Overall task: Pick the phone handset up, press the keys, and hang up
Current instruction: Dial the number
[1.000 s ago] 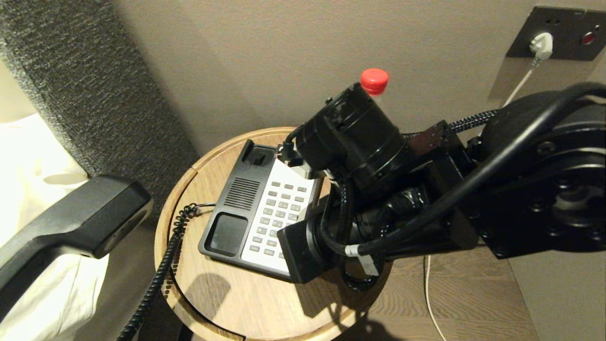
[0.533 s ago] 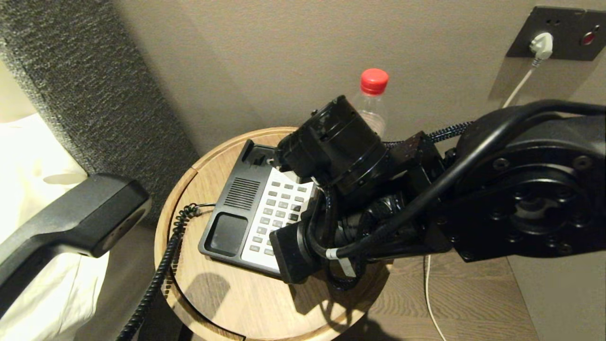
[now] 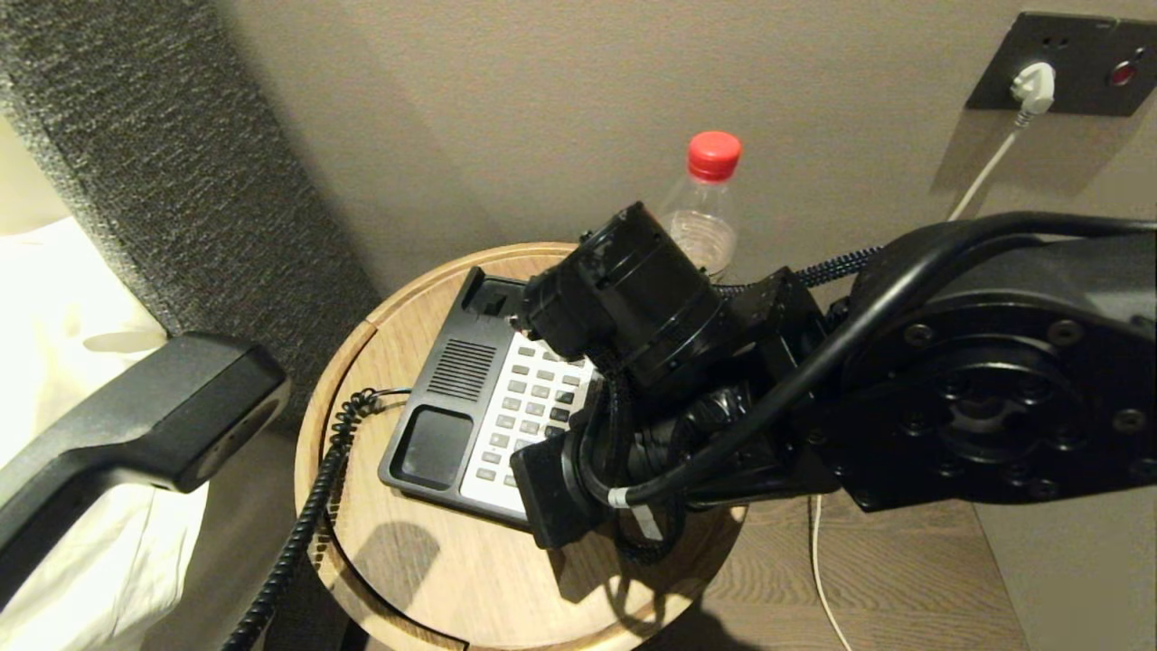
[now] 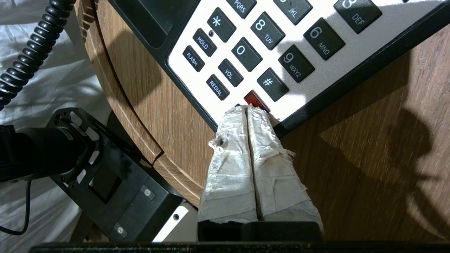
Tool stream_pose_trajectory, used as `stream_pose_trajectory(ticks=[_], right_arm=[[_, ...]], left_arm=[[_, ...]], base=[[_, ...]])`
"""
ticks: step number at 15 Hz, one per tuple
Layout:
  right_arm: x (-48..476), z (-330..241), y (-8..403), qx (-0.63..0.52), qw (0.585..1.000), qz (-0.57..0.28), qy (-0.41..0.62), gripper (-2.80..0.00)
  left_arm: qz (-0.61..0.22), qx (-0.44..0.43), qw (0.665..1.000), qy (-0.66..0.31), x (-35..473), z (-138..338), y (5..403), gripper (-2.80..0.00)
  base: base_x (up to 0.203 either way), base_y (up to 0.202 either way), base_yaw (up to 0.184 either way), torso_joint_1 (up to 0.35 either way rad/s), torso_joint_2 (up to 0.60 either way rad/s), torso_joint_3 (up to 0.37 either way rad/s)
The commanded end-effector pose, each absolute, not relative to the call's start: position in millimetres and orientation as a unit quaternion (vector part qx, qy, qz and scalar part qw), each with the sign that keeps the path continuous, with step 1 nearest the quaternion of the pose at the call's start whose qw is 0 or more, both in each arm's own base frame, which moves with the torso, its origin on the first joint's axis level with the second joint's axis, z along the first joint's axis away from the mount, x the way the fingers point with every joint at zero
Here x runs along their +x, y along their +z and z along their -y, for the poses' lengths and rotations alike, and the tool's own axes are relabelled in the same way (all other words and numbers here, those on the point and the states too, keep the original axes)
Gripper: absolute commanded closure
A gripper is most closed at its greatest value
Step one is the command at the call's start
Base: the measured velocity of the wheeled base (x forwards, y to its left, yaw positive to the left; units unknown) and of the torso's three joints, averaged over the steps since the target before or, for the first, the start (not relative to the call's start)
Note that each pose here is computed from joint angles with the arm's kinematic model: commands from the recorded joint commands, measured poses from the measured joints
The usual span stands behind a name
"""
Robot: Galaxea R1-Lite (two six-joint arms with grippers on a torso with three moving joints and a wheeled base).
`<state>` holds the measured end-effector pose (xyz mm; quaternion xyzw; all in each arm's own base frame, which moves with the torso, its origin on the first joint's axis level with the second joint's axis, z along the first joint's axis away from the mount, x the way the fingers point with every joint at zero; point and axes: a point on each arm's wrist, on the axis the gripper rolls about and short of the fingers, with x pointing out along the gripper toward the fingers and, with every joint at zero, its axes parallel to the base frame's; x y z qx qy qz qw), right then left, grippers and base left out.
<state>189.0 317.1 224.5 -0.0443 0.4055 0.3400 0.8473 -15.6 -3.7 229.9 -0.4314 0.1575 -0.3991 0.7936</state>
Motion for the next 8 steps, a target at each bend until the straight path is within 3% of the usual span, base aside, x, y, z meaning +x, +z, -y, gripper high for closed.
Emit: stream_pose_trajectory(ticks=[1,8], right_arm=[[190.4,-319.3,218.6,-0.051,0.847,-0.411,0.334,0.0],[191.2,-320.2,220.1,-0.051,0.85,-0.406,0.331,0.0]], left_arm=[[-0.16,-0.434,0.792,-0.399,-15.6,3.7,229.8,0.0],[-0.159,-0.434,0.792,-0.399,-15.9,3.6,229.6,0.0]], base=[[0.0,0.0,0.0,0.0,0.0,0.0],[0.0,0.0,0.0,0.0,0.0,0.0]])
